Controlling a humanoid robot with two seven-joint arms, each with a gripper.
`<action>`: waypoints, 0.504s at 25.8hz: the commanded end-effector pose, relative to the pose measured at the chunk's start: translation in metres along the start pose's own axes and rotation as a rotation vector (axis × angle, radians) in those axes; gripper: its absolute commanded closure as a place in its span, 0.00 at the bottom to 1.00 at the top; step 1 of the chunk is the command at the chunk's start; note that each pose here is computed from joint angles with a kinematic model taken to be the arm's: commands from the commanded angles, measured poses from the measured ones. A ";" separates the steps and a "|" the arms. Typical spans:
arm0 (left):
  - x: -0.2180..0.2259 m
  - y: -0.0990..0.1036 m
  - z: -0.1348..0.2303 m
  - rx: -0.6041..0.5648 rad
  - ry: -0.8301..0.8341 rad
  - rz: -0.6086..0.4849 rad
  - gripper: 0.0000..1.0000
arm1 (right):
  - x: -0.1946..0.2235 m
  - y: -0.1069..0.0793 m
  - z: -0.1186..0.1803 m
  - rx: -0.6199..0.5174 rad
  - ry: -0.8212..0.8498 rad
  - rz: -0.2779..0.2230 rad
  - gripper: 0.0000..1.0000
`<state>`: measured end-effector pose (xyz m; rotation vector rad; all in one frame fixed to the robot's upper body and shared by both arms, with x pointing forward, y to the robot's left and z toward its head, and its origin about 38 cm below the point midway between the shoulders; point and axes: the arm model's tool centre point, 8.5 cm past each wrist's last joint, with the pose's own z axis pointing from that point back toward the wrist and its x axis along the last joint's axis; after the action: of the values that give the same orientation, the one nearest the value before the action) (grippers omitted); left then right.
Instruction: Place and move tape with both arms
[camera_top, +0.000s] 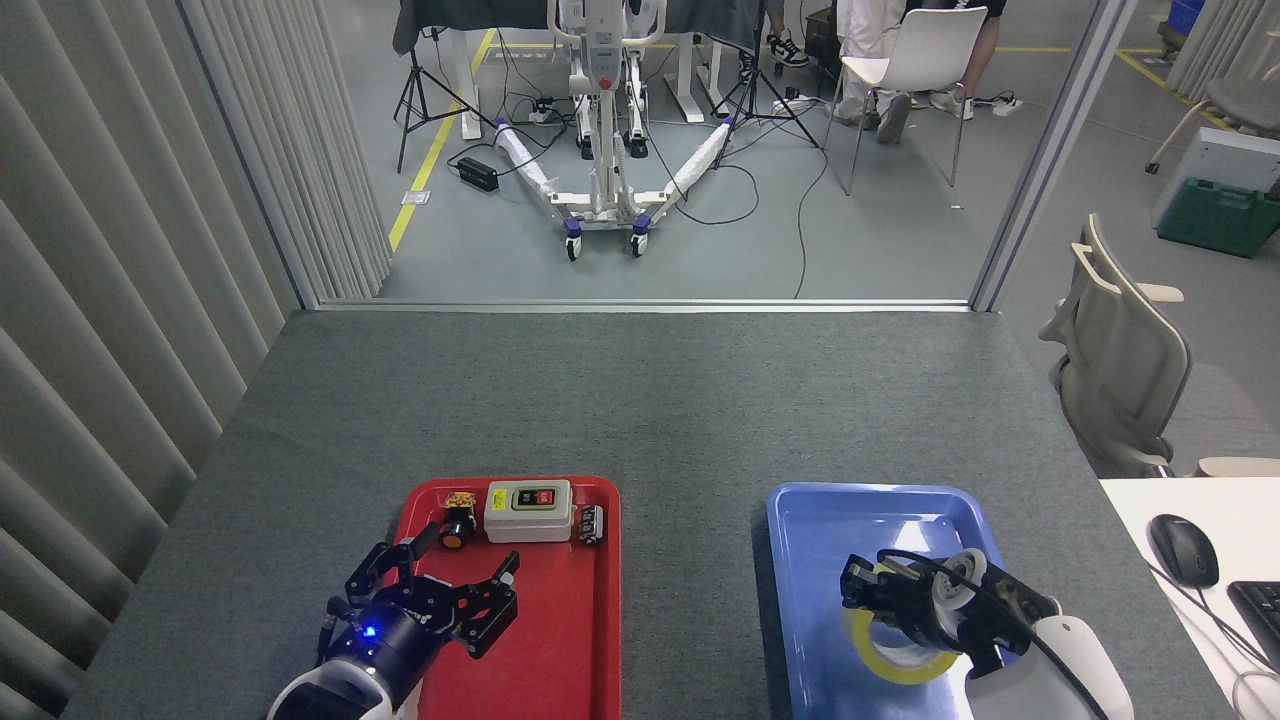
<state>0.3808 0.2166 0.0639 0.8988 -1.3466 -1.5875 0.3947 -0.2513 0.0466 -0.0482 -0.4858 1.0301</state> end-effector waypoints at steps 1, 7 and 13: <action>0.000 0.001 0.000 -0.002 -0.004 -0.002 0.01 | -0.005 0.024 0.000 0.280 0.022 -0.018 0.45; -0.003 0.000 -0.003 -0.012 -0.003 -0.007 0.01 | -0.015 0.016 0.000 0.210 0.049 -0.003 0.00; 0.001 -0.002 -0.003 -0.018 -0.019 -0.012 0.01 | -0.013 0.014 0.003 0.194 0.042 0.007 0.00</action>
<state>0.3833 0.2158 0.0614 0.8872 -1.3356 -1.6135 0.3755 -0.2559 0.0377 0.1090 -0.3357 1.0713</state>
